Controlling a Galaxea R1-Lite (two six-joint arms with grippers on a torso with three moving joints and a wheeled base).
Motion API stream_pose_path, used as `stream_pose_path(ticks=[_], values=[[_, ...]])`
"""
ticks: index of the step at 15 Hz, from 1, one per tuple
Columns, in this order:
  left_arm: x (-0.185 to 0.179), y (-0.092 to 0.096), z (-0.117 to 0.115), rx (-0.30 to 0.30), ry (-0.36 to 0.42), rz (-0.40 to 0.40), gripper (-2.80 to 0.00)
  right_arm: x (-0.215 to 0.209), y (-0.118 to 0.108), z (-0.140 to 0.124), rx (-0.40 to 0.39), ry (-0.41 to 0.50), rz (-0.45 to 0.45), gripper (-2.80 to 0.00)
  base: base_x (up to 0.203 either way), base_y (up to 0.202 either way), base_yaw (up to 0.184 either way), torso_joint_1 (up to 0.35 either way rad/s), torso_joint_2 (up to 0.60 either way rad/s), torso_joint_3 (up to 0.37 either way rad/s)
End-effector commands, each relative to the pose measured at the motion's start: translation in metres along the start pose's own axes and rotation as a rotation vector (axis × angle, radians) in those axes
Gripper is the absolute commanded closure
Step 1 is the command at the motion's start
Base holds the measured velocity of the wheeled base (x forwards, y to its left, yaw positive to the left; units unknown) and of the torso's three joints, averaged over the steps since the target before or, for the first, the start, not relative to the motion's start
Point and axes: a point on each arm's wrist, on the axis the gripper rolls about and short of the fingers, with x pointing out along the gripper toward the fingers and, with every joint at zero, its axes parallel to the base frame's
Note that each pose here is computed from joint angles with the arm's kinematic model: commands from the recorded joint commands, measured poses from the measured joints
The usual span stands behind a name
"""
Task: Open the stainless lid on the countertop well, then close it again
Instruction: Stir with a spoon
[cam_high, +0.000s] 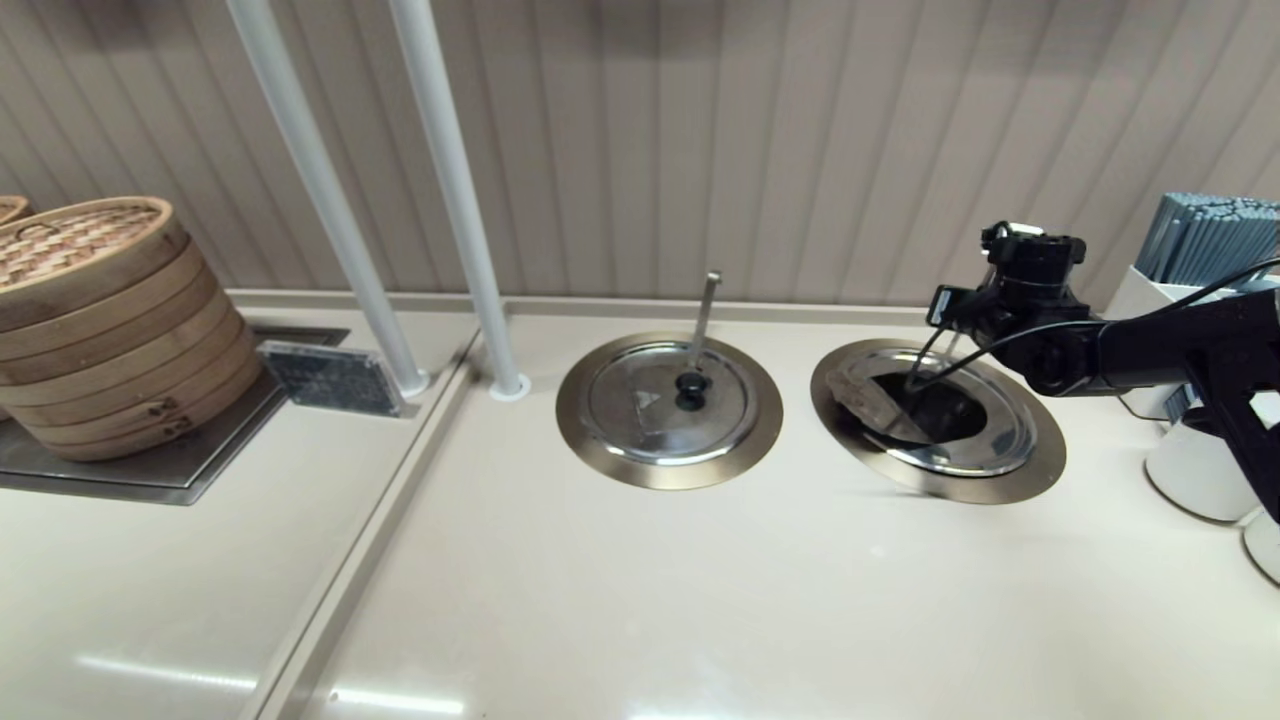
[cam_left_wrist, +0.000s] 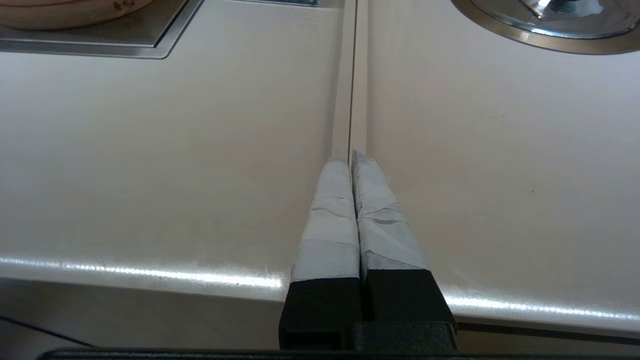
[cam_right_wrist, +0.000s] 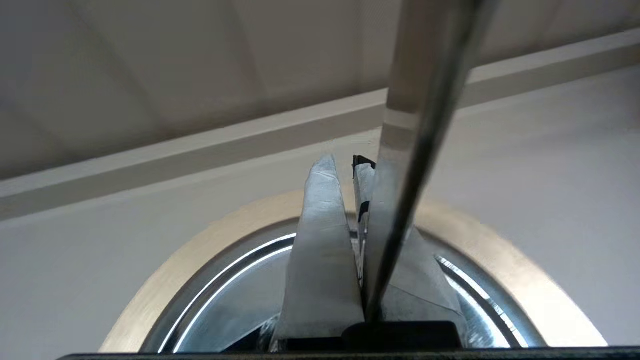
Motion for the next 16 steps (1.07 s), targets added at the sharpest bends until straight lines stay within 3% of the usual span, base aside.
stream_pose_path(ticks=[1,2,4,5,8,13,16], values=[[0.000,0.000,0.000,0.000,0.000,0.000,0.00,-0.017,0.001,0.009,0.024,0.050,0.104,0.00,0.000,0.000,0.000,0.000,0.00,0.000],[0.000,0.000,0.000,0.000,0.001,0.000,0.00,-0.016,-0.007,0.007,0.006,0.069,0.094,0.00,0.000,0.000,0.000,0.000,0.00,0.000],[0.000,0.000,0.000,0.000,0.000,0.000,0.00,-0.010,-0.029,0.001,-0.126,0.084,0.041,0.00,0.000,0.000,0.000,0.000,0.00,0.000],[0.000,0.000,0.000,0.000,0.001,0.000,0.00,-0.005,-0.035,-0.002,-0.147,0.084,-0.002,0.00,0.000,0.000,0.000,0.000,0.00,0.000],[0.000,0.000,0.000,0.000,0.001,0.000,0.00,0.008,-0.026,0.000,-0.108,0.031,-0.096,0.00,0.000,0.000,0.000,0.000,0.00,0.000],[0.000,0.000,0.000,0.000,0.000,0.000,0.00,0.017,-0.021,-0.022,-0.089,0.099,-0.056,0.00,0.000,0.000,0.000,0.000,0.00,0.000],[0.000,0.000,0.000,0.000,0.000,0.000,0.00,0.018,-0.021,-0.020,-0.089,0.106,-0.056,0.00,0.000,0.000,0.000,0.000,0.00,0.000]])
